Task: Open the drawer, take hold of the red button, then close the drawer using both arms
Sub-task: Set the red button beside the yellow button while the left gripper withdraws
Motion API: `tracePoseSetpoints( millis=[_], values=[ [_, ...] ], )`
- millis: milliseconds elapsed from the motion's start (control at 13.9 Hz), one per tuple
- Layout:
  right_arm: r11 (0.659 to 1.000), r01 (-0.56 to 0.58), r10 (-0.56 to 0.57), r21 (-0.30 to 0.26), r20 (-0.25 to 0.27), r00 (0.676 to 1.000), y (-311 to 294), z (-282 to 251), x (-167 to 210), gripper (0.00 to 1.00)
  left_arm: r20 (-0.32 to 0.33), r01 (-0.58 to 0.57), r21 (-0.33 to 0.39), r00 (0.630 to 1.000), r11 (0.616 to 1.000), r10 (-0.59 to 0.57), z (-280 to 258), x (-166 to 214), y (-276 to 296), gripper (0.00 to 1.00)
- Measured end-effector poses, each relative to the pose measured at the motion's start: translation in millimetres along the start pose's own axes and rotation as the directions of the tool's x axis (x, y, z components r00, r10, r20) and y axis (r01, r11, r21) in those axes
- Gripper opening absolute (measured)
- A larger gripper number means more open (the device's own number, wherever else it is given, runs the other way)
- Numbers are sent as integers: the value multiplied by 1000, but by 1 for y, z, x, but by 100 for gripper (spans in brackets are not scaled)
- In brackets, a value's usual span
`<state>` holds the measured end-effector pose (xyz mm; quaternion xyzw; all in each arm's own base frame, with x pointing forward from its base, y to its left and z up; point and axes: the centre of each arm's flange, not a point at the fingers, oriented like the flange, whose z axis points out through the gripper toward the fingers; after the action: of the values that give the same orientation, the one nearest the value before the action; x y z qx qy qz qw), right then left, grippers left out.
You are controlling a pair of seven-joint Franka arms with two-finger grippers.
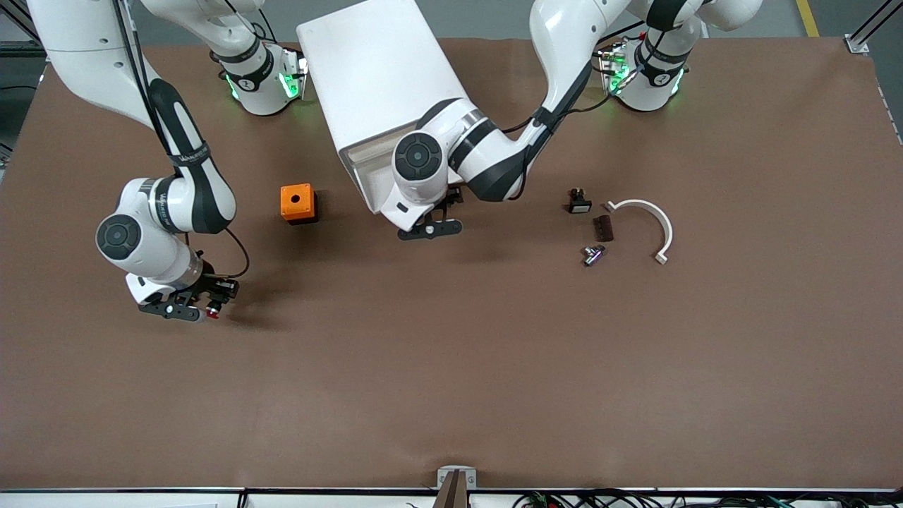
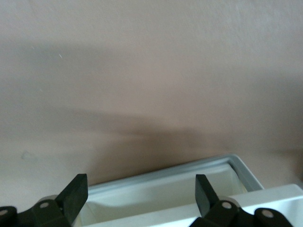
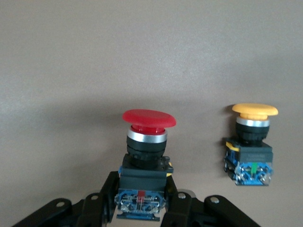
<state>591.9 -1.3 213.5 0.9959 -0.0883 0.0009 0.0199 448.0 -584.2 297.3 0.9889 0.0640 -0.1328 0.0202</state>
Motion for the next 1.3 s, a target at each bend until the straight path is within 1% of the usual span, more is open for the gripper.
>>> tracePoseSetpoints(
  millis=[216,289,505,794,1010,1299],
  values=[
    [1000,17,-17,-4,7,1000,7,13,0,42,10,-15,6,1000,1000,15,6,-12,6,100],
    [1000,17,-17,-5,9,1000,8,15,0,42,21,-18,5,1000,1000,18,10,-17,8,100],
    [1000,18,-18,-6,15,1000,9,19,-1,42,81,-15,-13,997,1000,16,20,-34,15,100],
    [1000,18,-18,-8,22,1000,9,24,-1,42,107,-24,-9,994,1000,25,30,-49,20,100],
    [1000,19,-19,-10,27,999,9,30,-1,42,135,-18,-19,991,1000,21,33,-55,22,100],
    [1000,19,-19,-10,26,999,10,30,-1,42,150,-6,-24,989,1000,10,35,-53,21,100]
  ],
)
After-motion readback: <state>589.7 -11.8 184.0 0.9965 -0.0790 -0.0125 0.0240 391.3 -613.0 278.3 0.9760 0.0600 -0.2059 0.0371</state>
